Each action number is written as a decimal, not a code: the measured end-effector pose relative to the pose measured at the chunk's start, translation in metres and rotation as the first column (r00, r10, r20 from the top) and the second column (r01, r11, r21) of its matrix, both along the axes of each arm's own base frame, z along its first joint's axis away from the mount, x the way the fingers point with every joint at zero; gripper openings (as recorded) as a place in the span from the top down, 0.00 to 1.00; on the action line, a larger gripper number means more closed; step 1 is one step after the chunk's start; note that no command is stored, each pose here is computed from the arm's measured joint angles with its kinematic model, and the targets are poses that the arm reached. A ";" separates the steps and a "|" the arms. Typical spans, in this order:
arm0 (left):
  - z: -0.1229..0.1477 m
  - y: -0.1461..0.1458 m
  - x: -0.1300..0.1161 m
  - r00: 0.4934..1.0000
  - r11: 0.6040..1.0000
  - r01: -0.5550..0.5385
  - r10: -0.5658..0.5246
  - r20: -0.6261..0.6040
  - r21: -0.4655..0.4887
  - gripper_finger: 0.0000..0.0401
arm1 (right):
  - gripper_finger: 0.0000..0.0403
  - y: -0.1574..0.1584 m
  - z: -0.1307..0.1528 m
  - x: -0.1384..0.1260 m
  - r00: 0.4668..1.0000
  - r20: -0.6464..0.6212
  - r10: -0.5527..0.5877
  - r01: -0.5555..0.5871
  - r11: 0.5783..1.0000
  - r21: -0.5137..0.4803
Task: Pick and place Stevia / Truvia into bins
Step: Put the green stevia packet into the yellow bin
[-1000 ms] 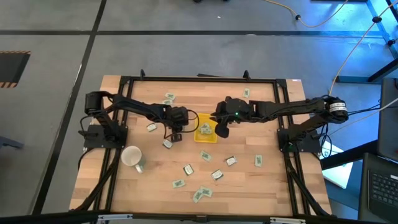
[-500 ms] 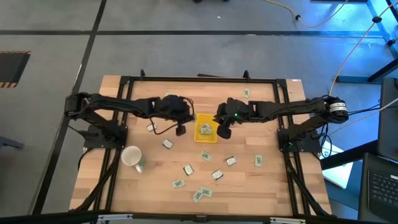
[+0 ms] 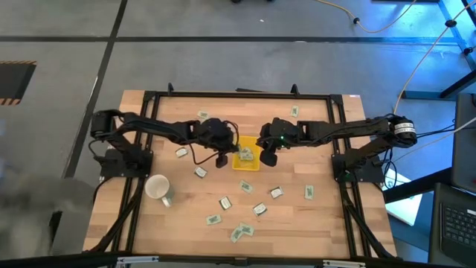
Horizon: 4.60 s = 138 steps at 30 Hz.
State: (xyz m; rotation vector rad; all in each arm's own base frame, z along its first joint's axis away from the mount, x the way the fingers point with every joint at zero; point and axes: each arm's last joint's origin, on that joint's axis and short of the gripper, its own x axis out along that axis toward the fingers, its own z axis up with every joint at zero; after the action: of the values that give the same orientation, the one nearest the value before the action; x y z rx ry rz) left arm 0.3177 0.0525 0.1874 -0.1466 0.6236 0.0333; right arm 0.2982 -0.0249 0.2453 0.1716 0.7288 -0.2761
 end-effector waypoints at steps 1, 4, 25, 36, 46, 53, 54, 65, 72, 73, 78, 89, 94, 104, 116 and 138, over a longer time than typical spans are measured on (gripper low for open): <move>-0.003 0.000 0.001 1.000 1.000 0.002 -0.002 -0.010 -0.001 0.99 | 0.80 0.000 0.000 0.000 1.000 0.000 0.000 0.000 1.000 0.000; -0.008 -0.003 0.003 1.000 1.000 0.010 -0.011 -0.018 -0.003 0.99 | 0.80 0.000 0.000 0.000 1.000 0.001 -0.005 0.005 1.000 0.005; -0.037 -0.005 0.028 0.996 0.997 0.060 -0.062 -0.057 -0.037 0.96 | 0.80 0.000 0.000 0.000 0.999 0.004 -0.034 0.034 0.999 0.036; -0.026 -0.001 0.024 0.997 0.998 0.046 -0.048 -0.053 -0.036 0.86 | 0.80 0.000 -0.001 -0.002 0.999 -0.013 -0.033 0.034 0.999 0.035; 0.018 -0.015 -0.010 0.975 0.978 0.193 -0.182 -0.129 0.078 0.87 | 0.80 0.000 -0.002 -0.002 1.000 -0.021 -0.023 0.024 0.999 0.025; 0.025 -0.033 -0.042 0.914 0.965 0.262 -0.239 -0.329 0.029 0.85 | 0.80 0.000 -0.002 -0.002 1.000 -0.023 -0.014 0.014 1.000 0.016; 0.023 -0.035 -0.047 0.896 0.969 0.248 -0.226 -0.382 0.008 0.85 | 0.80 0.000 -0.002 -0.002 1.000 -0.023 -0.014 0.014 1.000 0.015; -0.008 -0.057 -0.060 0.735 0.952 0.307 -0.224 -0.640 0.020 0.86 | 0.80 0.000 -0.001 -0.001 1.000 -0.010 -0.011 0.011 1.000 0.012; -0.037 -0.060 -0.051 0.669 0.950 0.313 -0.228 -0.708 -0.011 0.85 | 0.80 0.000 -0.001 -0.001 1.000 -0.010 -0.013 0.013 1.000 0.013; -0.041 -0.060 -0.050 0.661 0.950 0.312 -0.228 -0.715 -0.014 0.85 | 0.80 0.000 -0.001 -0.001 1.000 -0.010 -0.012 0.012 1.000 0.013; -0.054 -0.060 -0.046 0.630 0.950 0.310 -0.225 -0.744 -0.025 0.85 | 0.80 0.000 -0.001 -0.001 1.000 -0.011 -0.013 0.013 1.000 0.014; -0.057 -0.059 -0.044 0.634 0.952 0.306 -0.190 -0.750 0.017 0.94 | 0.80 0.000 -0.001 -0.001 1.000 -0.013 -0.012 0.012 1.000 0.012; -0.055 -0.059 -0.044 0.635 0.952 0.305 -0.189 -0.749 0.018 0.99 | 0.80 0.000 -0.001 -0.001 1.000 -0.013 -0.012 0.012 1.000 0.012; 0.001 -0.046 -0.037 0.772 0.965 0.250 -0.145 -0.619 0.084 0.99 | 0.80 0.000 -0.002 -0.002 1.000 -0.020 -0.013 0.013 1.000 0.014; 0.048 -0.022 0.012 0.987 0.961 0.157 -0.156 -0.021 0.229 0.99 | 0.80 0.000 -0.002 -0.002 1.000 -0.019 -0.013 0.013 1.000 0.014; -0.019 -0.016 0.038 0.982 0.977 0.134 -0.108 -0.153 0.166 0.87 | 0.80 0.010 -0.001 0.000 1.000 -0.003 0.017 -0.017 1.000 0.020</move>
State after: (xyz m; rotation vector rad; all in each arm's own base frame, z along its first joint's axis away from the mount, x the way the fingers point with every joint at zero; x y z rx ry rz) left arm 0.3561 0.0367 0.1686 0.0660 0.7684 -0.0196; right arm 0.2982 -0.0148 0.2448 0.1837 0.7360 -0.2526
